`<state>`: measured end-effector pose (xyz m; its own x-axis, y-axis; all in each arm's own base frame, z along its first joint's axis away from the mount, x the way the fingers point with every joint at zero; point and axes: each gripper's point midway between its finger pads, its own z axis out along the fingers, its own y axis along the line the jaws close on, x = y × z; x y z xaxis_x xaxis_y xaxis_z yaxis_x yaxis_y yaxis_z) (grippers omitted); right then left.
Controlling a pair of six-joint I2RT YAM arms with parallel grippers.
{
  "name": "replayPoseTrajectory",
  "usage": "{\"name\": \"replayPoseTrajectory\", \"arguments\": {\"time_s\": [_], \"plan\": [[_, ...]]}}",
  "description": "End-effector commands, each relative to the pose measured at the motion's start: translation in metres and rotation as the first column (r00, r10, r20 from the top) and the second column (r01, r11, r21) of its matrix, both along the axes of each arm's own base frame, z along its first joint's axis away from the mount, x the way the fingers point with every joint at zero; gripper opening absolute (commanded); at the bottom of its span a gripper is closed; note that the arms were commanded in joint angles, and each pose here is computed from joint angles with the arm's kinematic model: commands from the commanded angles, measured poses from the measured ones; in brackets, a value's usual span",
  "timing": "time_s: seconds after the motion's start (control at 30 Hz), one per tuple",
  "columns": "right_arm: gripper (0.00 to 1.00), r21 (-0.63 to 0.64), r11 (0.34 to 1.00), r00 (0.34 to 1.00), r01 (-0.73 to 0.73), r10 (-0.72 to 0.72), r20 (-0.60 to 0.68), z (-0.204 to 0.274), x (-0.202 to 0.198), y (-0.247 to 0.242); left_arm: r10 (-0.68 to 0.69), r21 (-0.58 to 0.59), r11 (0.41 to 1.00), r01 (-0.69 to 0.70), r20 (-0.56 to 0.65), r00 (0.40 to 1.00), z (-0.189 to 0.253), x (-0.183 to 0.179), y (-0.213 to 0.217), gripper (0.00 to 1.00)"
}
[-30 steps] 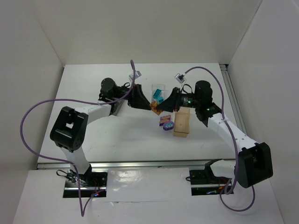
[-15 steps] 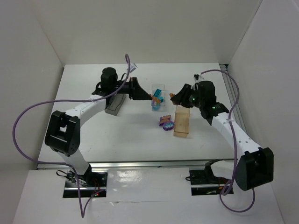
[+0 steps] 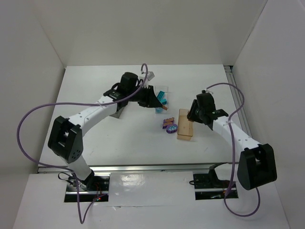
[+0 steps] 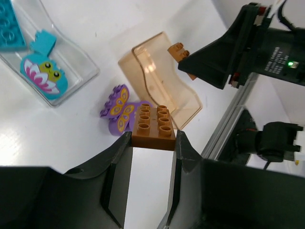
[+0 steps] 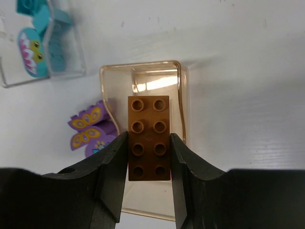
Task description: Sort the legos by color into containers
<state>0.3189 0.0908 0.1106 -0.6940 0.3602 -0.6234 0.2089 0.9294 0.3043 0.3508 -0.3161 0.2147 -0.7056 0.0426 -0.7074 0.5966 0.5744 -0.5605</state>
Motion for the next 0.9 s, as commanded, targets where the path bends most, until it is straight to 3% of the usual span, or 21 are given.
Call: {"name": "replayPoseTrajectory", "arguments": {"time_s": [0.0,0.03,0.13,0.17,0.23,0.3,0.4,0.5,0.63,0.8,0.87], "plan": [[0.24,-0.014,0.999,0.999,-0.040,0.040,-0.009,-0.009,-0.002,0.004,0.055,0.075,0.996,-0.057,0.018,0.998,-0.009,0.009,-0.006,0.00],[0.24,-0.015,0.998,0.998,-0.061,0.061,-0.015,-0.013,-0.001,0.006,0.069,0.075,0.995,-0.070,0.012,0.998,-0.010,0.010,-0.005,0.00],[0.37,-0.012,0.995,0.994,-0.094,0.094,-0.051,-0.023,-0.001,0.013,0.077,0.079,0.994,-0.077,0.006,0.997,-0.011,0.010,-0.015,0.00],[0.54,-0.012,0.995,0.994,-0.095,0.094,-0.051,-0.023,-0.001,0.013,0.068,0.086,0.994,-0.067,-0.002,0.998,-0.016,0.008,-0.019,0.00],[0.75,-0.016,0.994,0.993,-0.112,0.111,-0.040,-0.019,0.000,0.017,0.068,0.087,0.994,-0.067,-0.008,0.998,-0.018,0.008,-0.025,0.00],[0.84,-0.024,0.995,0.995,-0.097,0.097,-0.001,-0.005,0.009,0.015,0.056,0.087,0.995,-0.055,-0.008,0.998,-0.016,0.007,-0.031,0.00],[0.86,-0.049,0.997,0.998,-0.059,0.059,0.001,0.003,0.006,0.007,0.036,0.093,0.995,-0.034,-0.023,0.999,-0.023,0.003,-0.048,0.00],[0.84,-0.110,0.988,0.990,0.111,-0.100,0.101,0.033,0.009,-0.023,0.046,0.123,0.991,-0.044,-0.010,0.999,-0.031,-0.001,-0.069,0.00],[0.86,-0.081,0.963,0.948,0.258,-0.236,0.213,0.068,-0.006,-0.049,0.079,0.165,0.983,-0.078,0.001,0.997,-0.044,-0.004,-0.097,0.00],[0.89,-0.090,0.932,0.912,0.350,-0.317,0.261,0.086,-0.024,-0.072,0.099,0.224,0.970,-0.098,0.007,0.995,-0.062,-0.002,-0.121,0.00],[0.91,-0.081,0.926,0.897,0.368,-0.331,0.292,0.098,-0.027,-0.076,0.111,0.231,0.967,-0.111,0.013,0.994,-0.061,0.006,-0.126,0.15]]}}
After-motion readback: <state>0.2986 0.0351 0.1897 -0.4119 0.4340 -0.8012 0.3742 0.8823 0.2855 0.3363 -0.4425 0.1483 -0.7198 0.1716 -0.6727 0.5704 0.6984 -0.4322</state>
